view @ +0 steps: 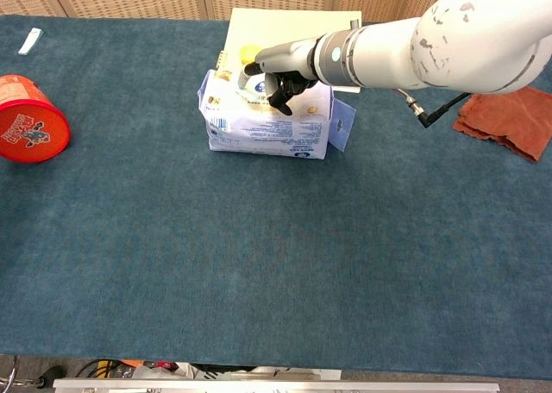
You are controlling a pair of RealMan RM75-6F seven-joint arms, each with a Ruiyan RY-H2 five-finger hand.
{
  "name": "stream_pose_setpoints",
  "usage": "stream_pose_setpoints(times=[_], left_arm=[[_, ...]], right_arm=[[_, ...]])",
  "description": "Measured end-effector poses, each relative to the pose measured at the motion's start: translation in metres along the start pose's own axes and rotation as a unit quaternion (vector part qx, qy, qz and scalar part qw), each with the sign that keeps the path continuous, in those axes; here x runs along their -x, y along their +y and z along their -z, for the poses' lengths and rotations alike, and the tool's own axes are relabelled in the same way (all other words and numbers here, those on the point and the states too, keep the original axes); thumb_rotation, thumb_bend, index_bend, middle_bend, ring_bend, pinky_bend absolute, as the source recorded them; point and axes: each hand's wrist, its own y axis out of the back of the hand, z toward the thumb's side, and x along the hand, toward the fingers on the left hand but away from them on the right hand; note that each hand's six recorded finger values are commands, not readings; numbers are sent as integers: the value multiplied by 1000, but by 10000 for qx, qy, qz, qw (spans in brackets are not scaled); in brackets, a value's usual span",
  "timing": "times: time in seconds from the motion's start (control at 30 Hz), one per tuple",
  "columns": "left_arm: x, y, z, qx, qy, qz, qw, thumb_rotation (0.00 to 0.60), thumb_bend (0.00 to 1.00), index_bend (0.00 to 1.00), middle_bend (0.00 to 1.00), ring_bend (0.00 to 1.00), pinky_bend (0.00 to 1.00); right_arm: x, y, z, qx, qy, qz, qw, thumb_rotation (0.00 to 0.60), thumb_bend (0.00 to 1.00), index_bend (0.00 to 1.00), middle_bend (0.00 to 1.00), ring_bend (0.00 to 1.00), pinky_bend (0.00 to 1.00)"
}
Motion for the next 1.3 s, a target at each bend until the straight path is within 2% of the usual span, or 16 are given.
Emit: stream_pose_setpoints(times=[0.63, 1.3], left_arm=[[3, 2, 1, -19, 16, 7, 10000, 600, 362, 249, 501, 527, 654], [3, 1, 8, -16, 103, 32, 9999, 600, 362, 249, 501, 528, 654]], right_arm=[[-14, 7, -5, 19, 102, 79, 9999, 500, 1000, 124, 1000, 1000, 1000], [6, 2, -7, 78, 48, -30, 10000, 503, 1000, 124, 1000, 1000, 1000]])
